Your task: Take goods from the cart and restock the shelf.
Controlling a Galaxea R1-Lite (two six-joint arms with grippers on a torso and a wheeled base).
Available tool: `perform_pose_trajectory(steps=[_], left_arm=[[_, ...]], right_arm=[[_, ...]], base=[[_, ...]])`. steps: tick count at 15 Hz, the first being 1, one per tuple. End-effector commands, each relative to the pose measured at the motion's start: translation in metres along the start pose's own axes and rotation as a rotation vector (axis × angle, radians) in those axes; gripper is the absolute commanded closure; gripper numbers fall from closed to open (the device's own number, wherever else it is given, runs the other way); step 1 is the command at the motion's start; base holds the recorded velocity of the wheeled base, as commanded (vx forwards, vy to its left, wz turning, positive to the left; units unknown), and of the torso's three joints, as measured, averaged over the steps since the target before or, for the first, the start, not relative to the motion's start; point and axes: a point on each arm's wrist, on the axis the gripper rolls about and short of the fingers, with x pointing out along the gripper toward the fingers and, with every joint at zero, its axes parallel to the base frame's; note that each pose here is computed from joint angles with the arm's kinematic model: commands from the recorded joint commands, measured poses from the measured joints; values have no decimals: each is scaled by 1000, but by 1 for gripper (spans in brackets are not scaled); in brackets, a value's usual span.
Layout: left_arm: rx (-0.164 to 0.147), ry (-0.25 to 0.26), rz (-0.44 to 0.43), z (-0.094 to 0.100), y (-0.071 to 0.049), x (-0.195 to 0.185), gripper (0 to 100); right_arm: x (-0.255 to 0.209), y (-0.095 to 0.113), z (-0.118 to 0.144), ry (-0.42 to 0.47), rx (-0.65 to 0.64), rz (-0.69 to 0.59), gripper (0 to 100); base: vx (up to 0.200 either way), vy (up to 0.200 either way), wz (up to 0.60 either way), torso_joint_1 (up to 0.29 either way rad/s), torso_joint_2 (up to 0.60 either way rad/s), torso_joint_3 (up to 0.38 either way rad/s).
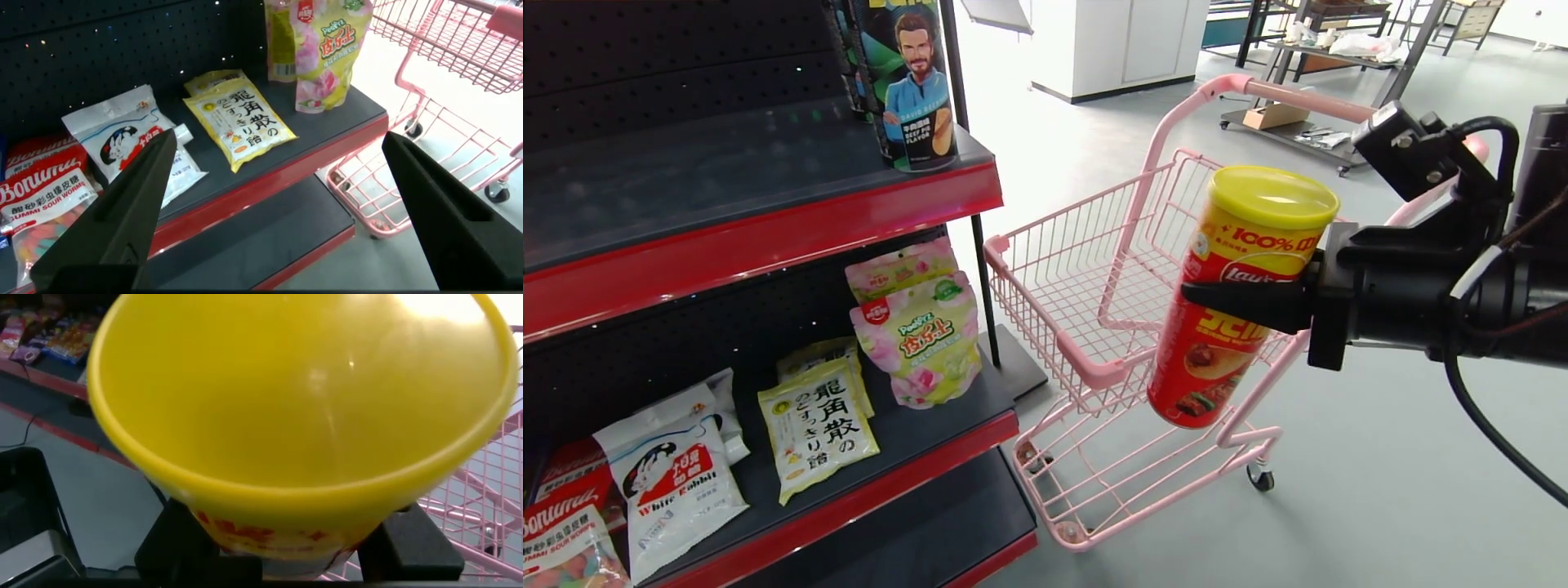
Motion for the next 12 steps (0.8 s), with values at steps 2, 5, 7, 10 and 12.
perform_pose_trajectory(steps=[2, 5, 7, 10, 12], left_arm=[[0, 1, 0, 0, 0, 0, 0], [0, 1, 0, 0, 0, 0, 0], [0, 1, 0, 0, 0, 0, 0], [0, 1, 0, 0, 0, 0, 0], [0, 1, 0, 0, 0, 0, 0]], right_arm=[[-1, 3, 1, -4, -5, 4, 100], [-3, 9, -2, 3, -5, 23, 100], [-4, 11, -6, 13, 0, 29, 100], [-3, 11, -5, 10, -1, 29, 100], [-3, 10, -6, 15, -1, 29, 100]], base=[[0, 0, 0, 0, 0, 0], [0, 0, 0, 0, 0, 0], [0, 0, 0, 37, -239, -200], [0, 0, 0, 92, -427, -333], [0, 0, 0, 112, -483, -366]])
